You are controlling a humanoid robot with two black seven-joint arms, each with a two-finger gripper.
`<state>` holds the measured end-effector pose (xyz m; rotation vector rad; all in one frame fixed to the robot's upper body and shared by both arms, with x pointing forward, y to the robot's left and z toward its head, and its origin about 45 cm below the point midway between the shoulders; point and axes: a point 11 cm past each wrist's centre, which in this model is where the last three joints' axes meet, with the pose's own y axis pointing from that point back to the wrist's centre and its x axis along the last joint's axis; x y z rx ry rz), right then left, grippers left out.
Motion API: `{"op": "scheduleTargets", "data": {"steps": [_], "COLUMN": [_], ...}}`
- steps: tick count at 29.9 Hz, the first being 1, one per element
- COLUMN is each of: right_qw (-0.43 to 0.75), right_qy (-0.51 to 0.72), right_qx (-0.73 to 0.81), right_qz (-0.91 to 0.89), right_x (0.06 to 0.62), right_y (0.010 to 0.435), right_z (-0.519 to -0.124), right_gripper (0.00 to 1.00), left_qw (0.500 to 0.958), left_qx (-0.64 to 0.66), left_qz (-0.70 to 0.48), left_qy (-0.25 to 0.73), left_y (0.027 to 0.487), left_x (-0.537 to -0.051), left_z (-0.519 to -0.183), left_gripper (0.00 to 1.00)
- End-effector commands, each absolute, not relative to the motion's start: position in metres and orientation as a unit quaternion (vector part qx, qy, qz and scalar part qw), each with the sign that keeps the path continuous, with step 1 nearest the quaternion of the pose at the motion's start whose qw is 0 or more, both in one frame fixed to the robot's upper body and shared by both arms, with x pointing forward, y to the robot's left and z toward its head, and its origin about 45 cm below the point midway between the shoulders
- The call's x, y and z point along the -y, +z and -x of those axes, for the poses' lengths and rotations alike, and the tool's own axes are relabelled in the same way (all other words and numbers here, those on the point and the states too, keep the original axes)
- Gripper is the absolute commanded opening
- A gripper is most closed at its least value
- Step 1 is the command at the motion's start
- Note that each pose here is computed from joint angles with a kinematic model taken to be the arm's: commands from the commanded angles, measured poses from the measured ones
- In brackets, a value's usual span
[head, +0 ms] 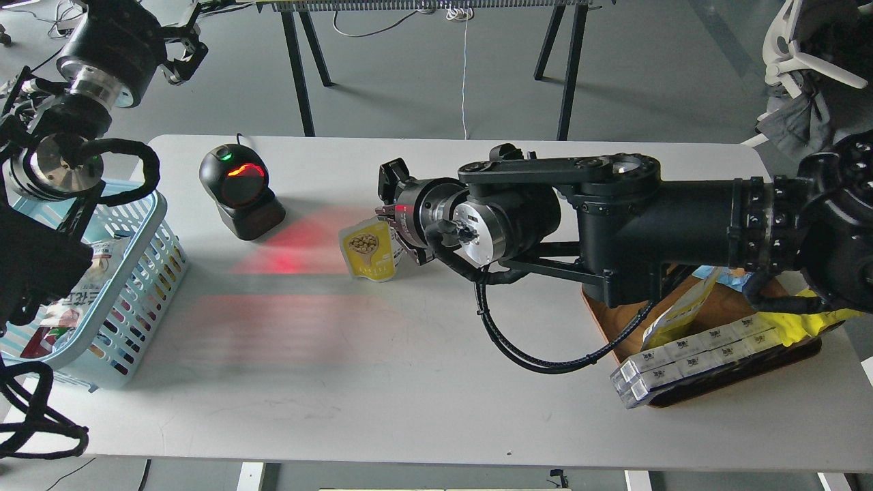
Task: Scan snack and place in basket
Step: 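Hold the packet in front of the scanner, then set it down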
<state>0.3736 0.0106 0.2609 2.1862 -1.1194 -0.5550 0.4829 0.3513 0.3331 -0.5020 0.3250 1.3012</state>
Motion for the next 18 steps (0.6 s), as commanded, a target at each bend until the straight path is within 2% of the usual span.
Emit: {"op": "scheduleTargets", "data": {"steps": [1, 4, 5, 8, 9, 10, 18], "right_qw": [0.306, 0.305, 0.305, 0.299, 0.294, 0.289, 0.218], "right_qy": [-0.206, -0.204, -0.204, -0.203, -0.203, -0.205, -0.216], "right_qx": [0.424, 0.424, 0.424, 0.431, 0.435, 0.438, 0.473], "right_qz": [-0.827, -0.828, -0.828, -0.827, -0.826, -0.826, -0.826], "right_x": [-0.011, -0.011, -0.011, -0.006, -0.003, -0.001, 0.055], "right_y": [0.263, 0.264, 0.265, 0.267, 0.270, 0.274, 0.326], "right_z": [-0.375, -0.375, -0.375, -0.380, -0.383, -0.386, -0.422], "right_gripper": [0.21, 0.28, 0.37, 0.80, 0.88, 0.91, 0.91], "left_qw": [0.754, 0.755, 0.755, 0.755, 0.755, 0.756, 0.758], "left_qx": [-0.149, -0.149, -0.149, -0.149, -0.149, -0.149, -0.121], "left_qz": [0.230, 0.230, 0.230, 0.230, 0.228, 0.228, 0.213], "left_qy": [0.597, 0.596, 0.596, 0.596, 0.596, 0.596, 0.605], "left_y": [0.333, 0.333, 0.333, 0.333, 0.333, 0.333, 0.352], "left_x": [-0.351, -0.351, -0.351, -0.351, -0.351, -0.351, -0.368], "left_z": [-0.483, -0.483, -0.483, -0.483, -0.483, -0.483, -0.483], "left_gripper": [1.00, 1.00, 1.00, 1.00, 1.00, 1.00, 1.00]}}
